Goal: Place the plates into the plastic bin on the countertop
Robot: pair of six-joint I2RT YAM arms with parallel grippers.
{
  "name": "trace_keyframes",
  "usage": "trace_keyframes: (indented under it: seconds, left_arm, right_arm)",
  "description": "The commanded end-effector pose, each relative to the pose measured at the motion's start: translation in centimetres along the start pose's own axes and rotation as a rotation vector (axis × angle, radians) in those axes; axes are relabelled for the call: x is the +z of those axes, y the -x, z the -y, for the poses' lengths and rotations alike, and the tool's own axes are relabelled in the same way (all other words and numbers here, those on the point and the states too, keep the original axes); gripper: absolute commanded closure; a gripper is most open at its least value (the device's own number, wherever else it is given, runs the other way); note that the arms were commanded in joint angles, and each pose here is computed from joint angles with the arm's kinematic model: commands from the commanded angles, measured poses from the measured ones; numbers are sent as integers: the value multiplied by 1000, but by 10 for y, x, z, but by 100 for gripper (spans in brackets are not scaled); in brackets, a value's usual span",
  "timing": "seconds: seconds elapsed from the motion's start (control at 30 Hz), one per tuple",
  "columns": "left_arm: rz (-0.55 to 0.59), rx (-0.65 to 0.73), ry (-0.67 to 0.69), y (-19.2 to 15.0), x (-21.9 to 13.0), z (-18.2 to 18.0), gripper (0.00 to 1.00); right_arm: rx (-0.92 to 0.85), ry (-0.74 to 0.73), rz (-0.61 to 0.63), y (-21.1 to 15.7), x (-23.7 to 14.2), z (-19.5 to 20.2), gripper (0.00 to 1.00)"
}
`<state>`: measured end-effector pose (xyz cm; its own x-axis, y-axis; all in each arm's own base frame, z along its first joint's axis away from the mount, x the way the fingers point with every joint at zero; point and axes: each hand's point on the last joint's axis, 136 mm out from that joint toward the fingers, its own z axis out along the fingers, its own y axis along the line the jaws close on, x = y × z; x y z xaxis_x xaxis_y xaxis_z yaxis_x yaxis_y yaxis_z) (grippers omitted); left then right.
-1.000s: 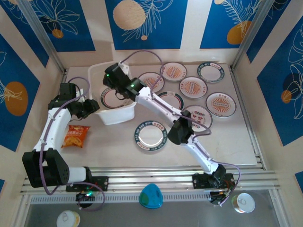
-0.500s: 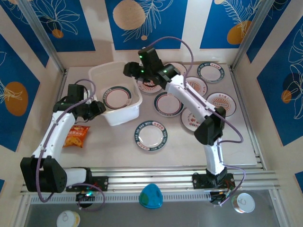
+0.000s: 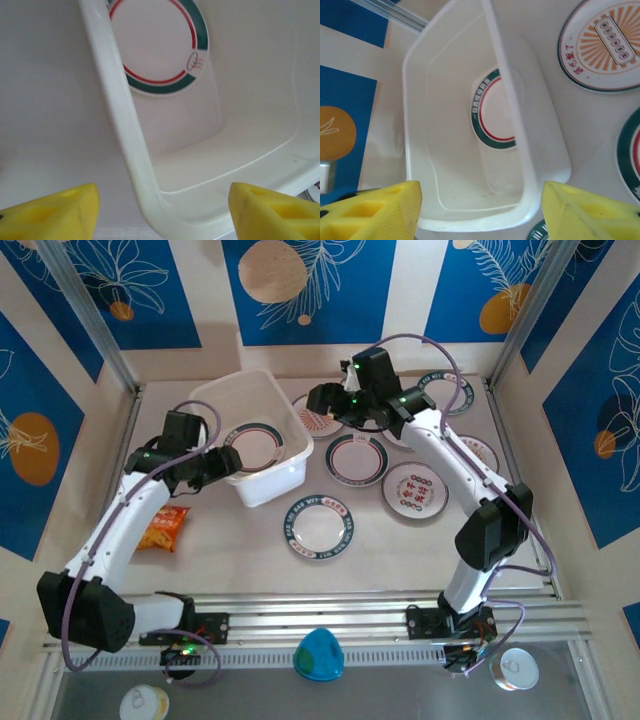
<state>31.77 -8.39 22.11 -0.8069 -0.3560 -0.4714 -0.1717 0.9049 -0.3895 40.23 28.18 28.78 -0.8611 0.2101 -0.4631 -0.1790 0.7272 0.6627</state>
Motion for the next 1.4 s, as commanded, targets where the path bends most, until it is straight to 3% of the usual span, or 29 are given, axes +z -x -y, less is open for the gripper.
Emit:
trace_keyframes:
  seconds: [0.0, 0.47, 0.6, 0.73, 1.0, 1.37]
  left_arm:
    - [58, 29, 70, 23, -21, -21, 27]
    - [-43, 48, 38, 77, 32, -35, 25]
    - [-88, 20, 42, 84, 52, -41, 29]
    - [-105, -29, 44, 88, 65, -43, 35]
    - [-84, -186, 29, 93, 77, -44, 61]
    - [-9, -402, 68, 85, 73, -56, 76]
  right_arm:
    - [-42, 25, -91, -22, -12, 8, 36]
    - [26, -94, -245, -110, -26, 91, 40]
    - [70, -132, -304, -137, -24, 111, 42]
    - [83, -135, -324, -155, -25, 121, 44]
    - [52, -126, -392, -188, -19, 137, 47]
    - [32, -90, -429, -195, -3, 146, 48]
